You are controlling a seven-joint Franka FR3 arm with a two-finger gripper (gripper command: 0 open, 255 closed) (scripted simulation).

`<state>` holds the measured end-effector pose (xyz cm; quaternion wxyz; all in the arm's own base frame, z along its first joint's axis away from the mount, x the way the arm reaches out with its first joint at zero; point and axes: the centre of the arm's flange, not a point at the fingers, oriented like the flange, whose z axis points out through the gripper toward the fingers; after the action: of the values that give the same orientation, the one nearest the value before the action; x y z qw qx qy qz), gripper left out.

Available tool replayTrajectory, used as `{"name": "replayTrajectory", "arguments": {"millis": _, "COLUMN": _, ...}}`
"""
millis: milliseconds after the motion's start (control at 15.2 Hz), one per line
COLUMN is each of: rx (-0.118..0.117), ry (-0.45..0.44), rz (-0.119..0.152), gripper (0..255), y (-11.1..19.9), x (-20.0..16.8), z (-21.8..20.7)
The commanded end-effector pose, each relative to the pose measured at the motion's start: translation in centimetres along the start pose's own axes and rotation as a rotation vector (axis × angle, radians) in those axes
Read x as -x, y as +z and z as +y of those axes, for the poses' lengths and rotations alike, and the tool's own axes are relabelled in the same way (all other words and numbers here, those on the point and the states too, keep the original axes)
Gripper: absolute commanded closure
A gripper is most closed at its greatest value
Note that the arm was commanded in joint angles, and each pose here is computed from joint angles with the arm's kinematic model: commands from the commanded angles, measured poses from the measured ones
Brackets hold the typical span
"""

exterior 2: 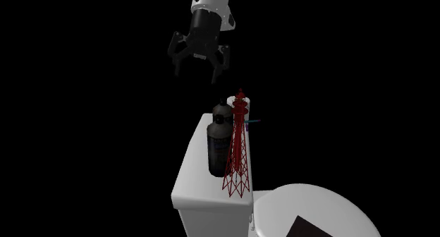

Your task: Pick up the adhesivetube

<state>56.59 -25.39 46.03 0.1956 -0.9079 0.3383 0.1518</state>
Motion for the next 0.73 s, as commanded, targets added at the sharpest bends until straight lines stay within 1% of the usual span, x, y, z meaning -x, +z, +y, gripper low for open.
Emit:
{"name": "replayTrajectory", "arguments": {"millis": 0, "rx": -0.027, "ry": 0.059, "rz": -0.012, "gripper": 0, "y": 0.0, "x": -2.7, "z": 1.6}}
{"name": "replayTrajectory", "arguments": {"millis": 660, "rx": -0.159, "ry": 0.350, "rz": -0.069, "gripper": 0, "y": 1.3, "x": -13.9, "z": 11.2}}
